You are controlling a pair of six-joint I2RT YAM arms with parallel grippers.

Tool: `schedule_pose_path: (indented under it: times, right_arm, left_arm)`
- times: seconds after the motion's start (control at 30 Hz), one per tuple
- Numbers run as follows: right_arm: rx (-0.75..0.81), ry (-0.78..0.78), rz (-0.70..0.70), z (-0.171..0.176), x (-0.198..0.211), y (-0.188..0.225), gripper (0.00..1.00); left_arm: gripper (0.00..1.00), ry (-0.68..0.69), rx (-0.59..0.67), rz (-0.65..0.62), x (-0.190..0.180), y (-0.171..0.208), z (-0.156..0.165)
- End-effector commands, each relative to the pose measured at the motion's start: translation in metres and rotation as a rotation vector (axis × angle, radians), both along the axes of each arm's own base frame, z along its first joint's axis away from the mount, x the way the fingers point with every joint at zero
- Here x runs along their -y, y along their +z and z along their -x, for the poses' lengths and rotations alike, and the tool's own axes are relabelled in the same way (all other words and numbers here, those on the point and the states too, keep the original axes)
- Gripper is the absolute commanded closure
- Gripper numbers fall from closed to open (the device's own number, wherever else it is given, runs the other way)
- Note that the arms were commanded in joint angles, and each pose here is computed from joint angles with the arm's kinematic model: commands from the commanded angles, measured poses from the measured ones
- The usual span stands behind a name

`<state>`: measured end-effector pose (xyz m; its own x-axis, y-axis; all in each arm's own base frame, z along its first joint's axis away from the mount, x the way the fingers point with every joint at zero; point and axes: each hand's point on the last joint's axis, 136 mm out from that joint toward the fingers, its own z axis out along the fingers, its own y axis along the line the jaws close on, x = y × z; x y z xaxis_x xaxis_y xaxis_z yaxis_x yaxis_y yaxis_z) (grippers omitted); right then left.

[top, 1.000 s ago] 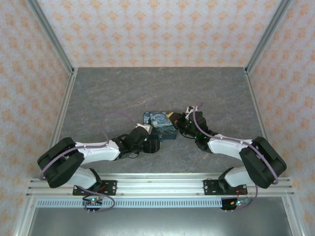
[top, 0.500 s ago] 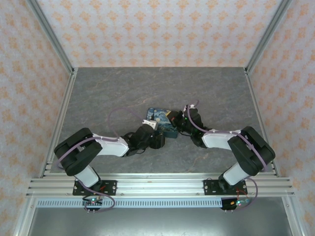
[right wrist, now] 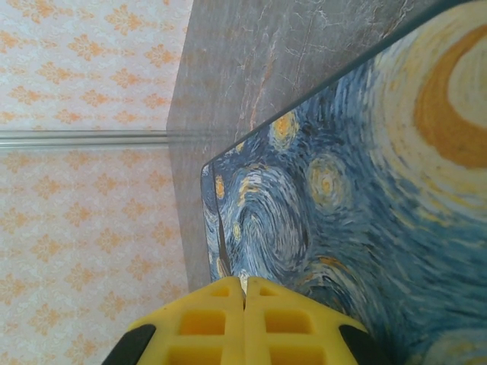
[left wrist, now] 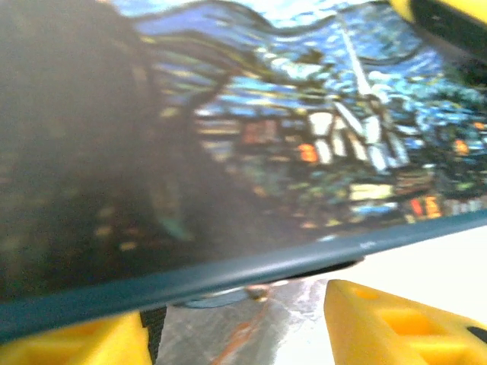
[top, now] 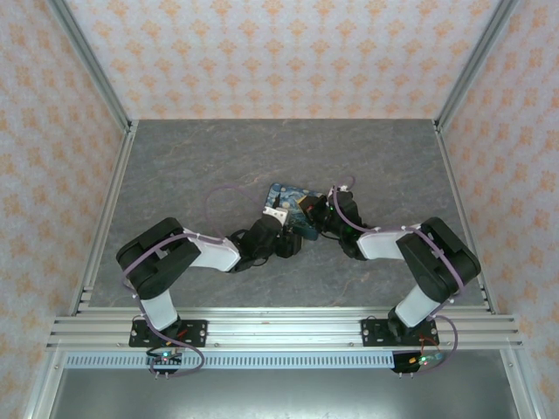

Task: Unlock the padlock with the key

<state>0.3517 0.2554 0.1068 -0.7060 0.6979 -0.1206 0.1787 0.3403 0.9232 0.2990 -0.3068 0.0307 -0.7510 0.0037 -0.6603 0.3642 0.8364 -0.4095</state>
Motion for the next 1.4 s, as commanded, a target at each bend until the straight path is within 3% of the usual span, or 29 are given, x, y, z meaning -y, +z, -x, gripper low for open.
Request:
schedule_pose_path:
  times: [0.0,0.43,0.97,1.37]
  right_arm:
    - [0.024,-0.01,-0.028,-0.008,-0.001,0.007,1.0]
    - [0.019,-0.02,-0.029,-0.007,0.002,0.004,1.0]
    - [0.018,-0.029,-0.038,-0.006,0.004,0.005,1.0]
    - [0.003,-0.031,-0.026,-0.005,0.005,-0.004,1.0]
  left_arm:
    - [0.43,-0.055,-0.003,0.103,0.022,0.017,0.001]
    - [0.44,0.048,-0.066,0.299,0.017,0.029,-0.016]
    - [0.44,0.084,-0.075,0.199,0.013,-0.005,-0.021]
    - [0.47,0.031,-0.05,0.382,0.034,0.043,-0.018]
